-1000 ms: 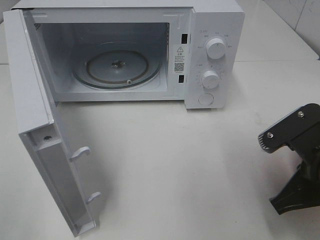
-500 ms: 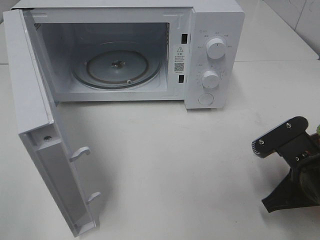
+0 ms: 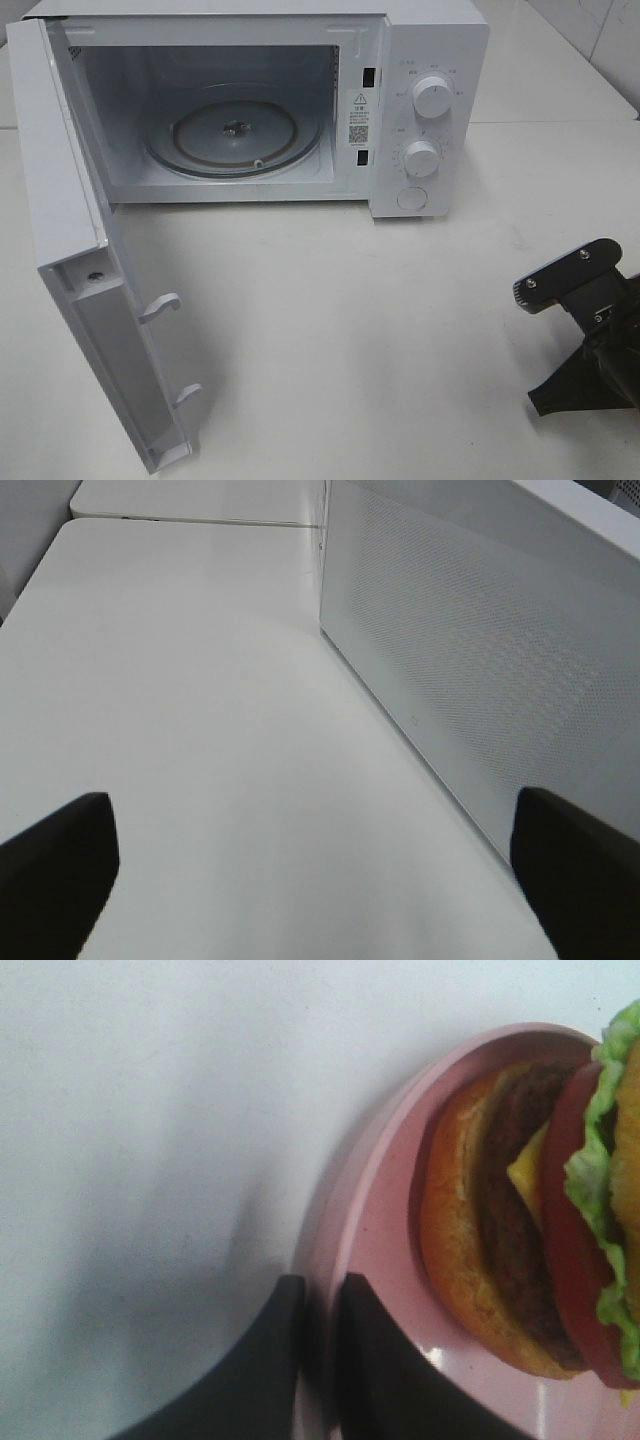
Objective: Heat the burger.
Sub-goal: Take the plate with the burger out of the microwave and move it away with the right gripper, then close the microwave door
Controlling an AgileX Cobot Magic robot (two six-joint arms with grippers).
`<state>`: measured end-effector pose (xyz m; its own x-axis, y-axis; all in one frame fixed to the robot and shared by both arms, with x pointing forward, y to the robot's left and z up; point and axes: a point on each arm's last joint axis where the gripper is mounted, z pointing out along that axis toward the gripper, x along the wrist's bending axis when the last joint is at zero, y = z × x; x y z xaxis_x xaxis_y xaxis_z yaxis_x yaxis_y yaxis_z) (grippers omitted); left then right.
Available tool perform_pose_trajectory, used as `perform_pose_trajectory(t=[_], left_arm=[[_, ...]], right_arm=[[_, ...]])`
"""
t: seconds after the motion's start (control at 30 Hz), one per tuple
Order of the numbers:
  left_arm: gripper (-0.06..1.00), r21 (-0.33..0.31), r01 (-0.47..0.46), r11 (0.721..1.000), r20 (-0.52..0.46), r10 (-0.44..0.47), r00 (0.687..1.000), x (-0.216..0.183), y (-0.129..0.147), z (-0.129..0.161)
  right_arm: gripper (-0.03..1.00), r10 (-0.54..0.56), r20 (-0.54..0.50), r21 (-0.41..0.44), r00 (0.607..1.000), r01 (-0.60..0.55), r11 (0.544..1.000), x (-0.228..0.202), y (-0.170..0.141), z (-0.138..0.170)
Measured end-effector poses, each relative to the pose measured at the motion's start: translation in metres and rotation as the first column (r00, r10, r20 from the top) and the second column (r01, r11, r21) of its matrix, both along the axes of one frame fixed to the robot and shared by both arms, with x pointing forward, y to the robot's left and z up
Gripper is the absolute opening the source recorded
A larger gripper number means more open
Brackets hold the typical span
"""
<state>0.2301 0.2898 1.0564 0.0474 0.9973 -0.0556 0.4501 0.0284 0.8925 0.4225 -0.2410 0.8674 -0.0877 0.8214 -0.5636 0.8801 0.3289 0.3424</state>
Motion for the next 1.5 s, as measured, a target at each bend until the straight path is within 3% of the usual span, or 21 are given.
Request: perform_pose_trajectory(t=[0.13,0.2,0.23,0.27,0.33,0.37,0.53,0.67,0.7,0.73,0.77,0.83,0.9,1.2,1.37,1.5], left_arm=[[0.99,0.0,0.0,1.0,0.0,0.0,1.0,0.0,0.0,0.0],[0.99,0.0,0.0,1.0,0.0,0.0,1.0,0.0,0.0,0.0],[0.99,0.0,0.0,1.0,0.0,0.0,1.0,0.0,0.0,0.0],[0.99,0.0,0.0,1.0,0.0,0.0,1.0,0.0,0.0,0.0],[0.99,0.0,0.0,1.0,0.0,0.0,1.0,0.0,0.0,0.0],[0.99,0.0,0.0,1.0,0.0,0.0,1.0,0.0,0.0,0.0],[0.99,0.0,0.0,1.0,0.0,0.0,1.0,0.0,0.0,0.0],[0.99,0.0,0.0,1.0,0.0,0.0,1.0,0.0,0.0,0.0],[0.99,0.0,0.0,1.0,0.0,0.0,1.0,0.0,0.0,0.0],[0.99,0.0,0.0,1.0,0.0,0.0,1.0,0.0,0.0,0.0],[0.99,0.0,0.0,1.0,0.0,0.0,1.0,0.0,0.0,0.0],[0.99,0.0,0.0,1.0,0.0,0.0,1.0,0.0,0.0,0.0],[0.99,0.0,0.0,1.0,0.0,0.0,1.0,0.0,0.0,0.0],[0.99,0.0,0.0,1.0,0.0,0.0,1.0,0.0,0.0,0.0],[0.99,0.0,0.0,1.0,0.0,0.0,1.0,0.0,0.0,0.0],[0.99,0.0,0.0,1.0,0.0,0.0,1.0,0.0,0.0,0.0]], right_arm=[[0.18,0.009,-0.002,0.005,1.0,-0.009,1.0,0.0,0.001,0.0],[0.29,0.013,-0.003,0.022,1.0,-0.013,1.0,0.0,0.002,0.0],[0.29,0.013,-0.003,0.022,1.0,-0.013,1.0,0.0,0.002,0.0],[0.38,0.024,0.008,0.044,1.0,-0.024,0.999,0.001,0.003,0.004],[0.41,0.026,0.017,0.055,1.0,-0.027,0.998,0.001,0.004,0.006],[0.48,0.03,0.046,0.075,0.998,-0.033,0.997,0.002,0.005,0.013],[0.6,0.073,0.137,0.147,0.988,-0.093,0.985,0.002,0.007,0.038],[0.63,0.115,0.189,0.218,0.975,-0.156,0.963,-0.001,0.011,0.054],[0.64,0.156,0.217,0.28,0.964,-0.214,0.936,-0.004,0.015,0.065],[0.64,0.156,0.217,0.28,0.964,-0.214,0.936,-0.004,0.015,0.065],[0.65,0.198,0.237,0.342,0.951,-0.273,0.899,-0.008,0.02,0.074],[0.67,0.212,0.243,0.365,0.947,-0.292,0.884,-0.01,0.021,0.077],[0.69,0.234,0.255,0.433,0.938,-0.327,0.84,-0.017,0.025,0.085],[0.72,0.253,0.206,0.493,0.945,-0.324,0.807,-0.028,0.026,0.097],[0.72,0.304,0.104,0.476,0.947,-0.315,0.821,-0.026,0.031,0.114],[0.72,0.378,0.023,0.475,0.926,-0.343,0.811,-0.024,0.038,0.138]])
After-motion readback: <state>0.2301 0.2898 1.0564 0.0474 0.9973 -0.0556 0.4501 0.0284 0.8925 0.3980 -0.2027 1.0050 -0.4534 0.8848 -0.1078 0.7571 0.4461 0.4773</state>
